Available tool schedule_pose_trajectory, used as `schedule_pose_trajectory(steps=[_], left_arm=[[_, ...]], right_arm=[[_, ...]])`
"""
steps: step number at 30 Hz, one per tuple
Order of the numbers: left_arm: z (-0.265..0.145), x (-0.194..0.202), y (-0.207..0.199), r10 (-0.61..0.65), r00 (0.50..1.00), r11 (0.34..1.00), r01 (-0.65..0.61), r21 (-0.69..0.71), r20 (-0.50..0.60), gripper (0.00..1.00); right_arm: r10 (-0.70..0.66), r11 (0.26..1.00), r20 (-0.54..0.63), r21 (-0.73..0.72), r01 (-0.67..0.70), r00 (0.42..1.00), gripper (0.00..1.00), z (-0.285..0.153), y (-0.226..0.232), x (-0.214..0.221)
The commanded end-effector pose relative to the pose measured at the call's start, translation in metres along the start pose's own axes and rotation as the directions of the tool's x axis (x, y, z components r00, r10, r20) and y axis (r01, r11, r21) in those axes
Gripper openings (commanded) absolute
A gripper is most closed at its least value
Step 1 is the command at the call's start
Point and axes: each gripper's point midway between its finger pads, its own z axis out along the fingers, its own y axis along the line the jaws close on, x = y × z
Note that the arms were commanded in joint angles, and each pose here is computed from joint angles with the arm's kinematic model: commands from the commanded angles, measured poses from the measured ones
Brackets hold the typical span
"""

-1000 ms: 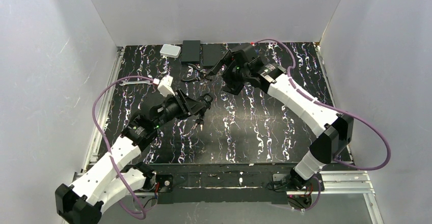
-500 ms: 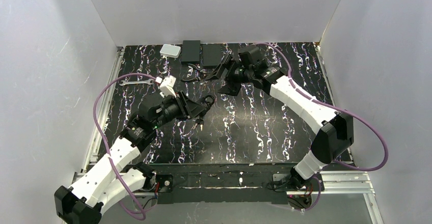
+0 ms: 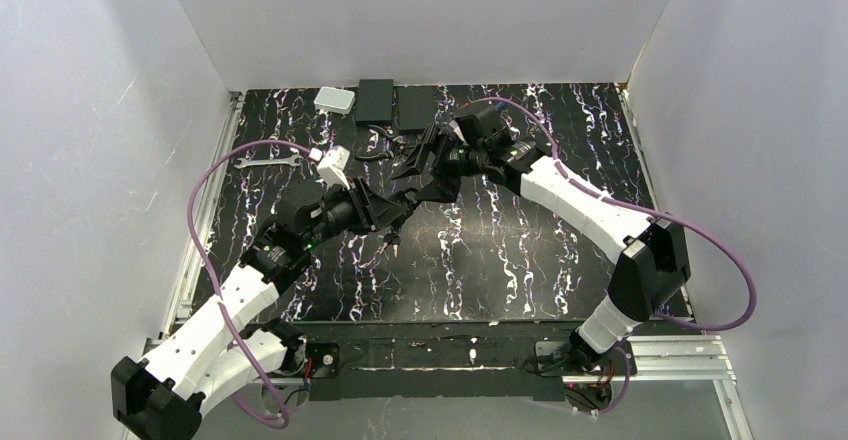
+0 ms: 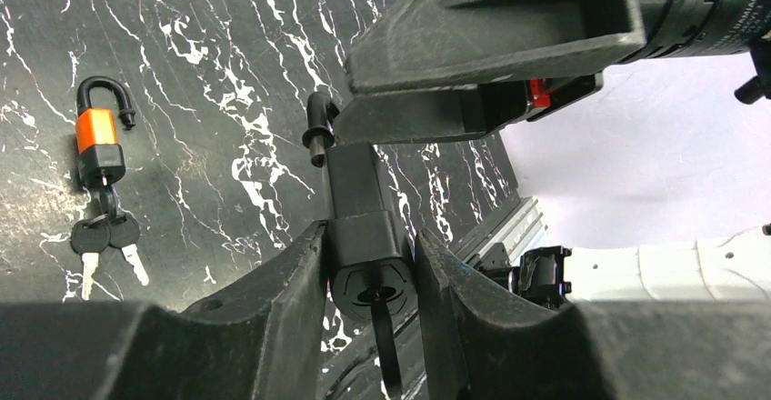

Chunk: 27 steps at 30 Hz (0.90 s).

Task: Unlock with the key

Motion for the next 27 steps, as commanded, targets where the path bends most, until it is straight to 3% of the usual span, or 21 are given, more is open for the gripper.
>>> schedule_pose_trajectory(steps=[1,6,12,19,27], left_arm=[[-0.009,-0.036,-0.045,0.089,0.989,0.982,-0.107,0.158,0.114,0.00],[-0.012,-0.033,-0.056,0.115,0.988,0.966,-0.136,0.220,0.107,0.00],[-0.016,-0.036,-0.063,0.142,0.982,0.955,-0.169,0.245,0.124,0.00],[-0.019,-0.044,-0.064,0.167,0.973,0.953,-0.201,0.228,0.162,0.00],[-0.027,-0.072,-0.066,0.183,0.948,0.959,-0.230,0.164,0.259,0.00]], right_arm=[[-0.032,0.999,-0.040,0.022,0.032,0.999,0.80,0.005,-0.008,0.004],[-0.047,0.999,-0.059,0.011,0.048,0.997,0.78,0.013,-0.008,0.004],[-0.021,0.999,-0.059,-0.028,0.019,0.998,0.66,0.023,-0.003,0.000],[-0.048,0.998,-0.079,-0.038,0.045,0.996,0.64,0.027,0.003,-0.001],[-0.172,0.969,-0.205,-0.209,0.129,0.963,0.65,0.026,0.022,0.019]])
